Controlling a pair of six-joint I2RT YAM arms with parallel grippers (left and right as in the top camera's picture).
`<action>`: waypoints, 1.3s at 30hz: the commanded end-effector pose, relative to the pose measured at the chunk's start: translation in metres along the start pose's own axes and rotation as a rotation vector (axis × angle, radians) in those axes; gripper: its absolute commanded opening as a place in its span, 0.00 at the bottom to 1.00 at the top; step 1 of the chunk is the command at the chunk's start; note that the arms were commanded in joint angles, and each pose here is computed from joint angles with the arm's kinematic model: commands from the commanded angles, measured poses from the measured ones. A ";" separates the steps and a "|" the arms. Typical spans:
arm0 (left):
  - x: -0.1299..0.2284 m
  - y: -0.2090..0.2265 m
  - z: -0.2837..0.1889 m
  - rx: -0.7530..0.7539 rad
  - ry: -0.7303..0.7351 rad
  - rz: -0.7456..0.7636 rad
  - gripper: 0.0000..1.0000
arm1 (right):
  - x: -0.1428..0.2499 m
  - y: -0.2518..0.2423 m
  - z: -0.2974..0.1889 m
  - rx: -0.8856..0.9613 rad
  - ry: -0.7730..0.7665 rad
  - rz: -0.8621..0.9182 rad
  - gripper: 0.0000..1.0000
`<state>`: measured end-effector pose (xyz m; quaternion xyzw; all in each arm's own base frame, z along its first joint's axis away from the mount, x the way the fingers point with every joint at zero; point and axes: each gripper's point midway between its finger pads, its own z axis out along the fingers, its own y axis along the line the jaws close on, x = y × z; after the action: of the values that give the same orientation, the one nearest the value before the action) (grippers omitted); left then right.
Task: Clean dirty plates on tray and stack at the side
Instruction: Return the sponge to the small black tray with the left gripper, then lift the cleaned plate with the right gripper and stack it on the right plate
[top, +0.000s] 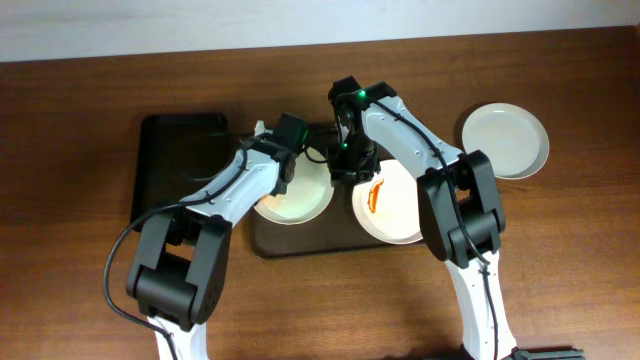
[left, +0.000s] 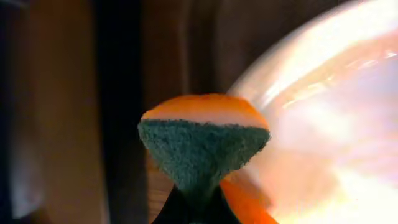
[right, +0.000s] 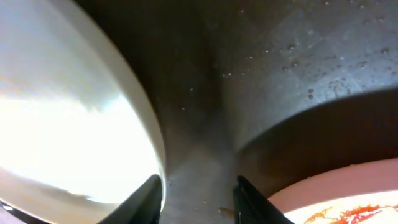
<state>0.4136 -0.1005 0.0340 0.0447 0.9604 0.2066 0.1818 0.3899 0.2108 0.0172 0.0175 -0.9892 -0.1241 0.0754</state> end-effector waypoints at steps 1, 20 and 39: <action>-0.046 0.031 -0.040 -0.047 -0.135 -0.068 0.00 | 0.001 -0.011 0.007 0.035 0.015 0.020 0.34; -0.036 0.124 -0.001 0.302 0.047 -0.407 0.00 | -0.011 0.002 0.007 -0.030 -0.029 -0.062 0.45; 0.015 0.109 0.075 0.205 0.266 -0.249 1.00 | -0.018 0.005 0.006 -0.037 -0.059 -0.073 0.45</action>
<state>0.4300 0.0219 0.0103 -0.0837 0.9907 0.0739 0.0774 0.4087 0.2201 0.0175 0.0508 -0.9875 -0.1458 0.0328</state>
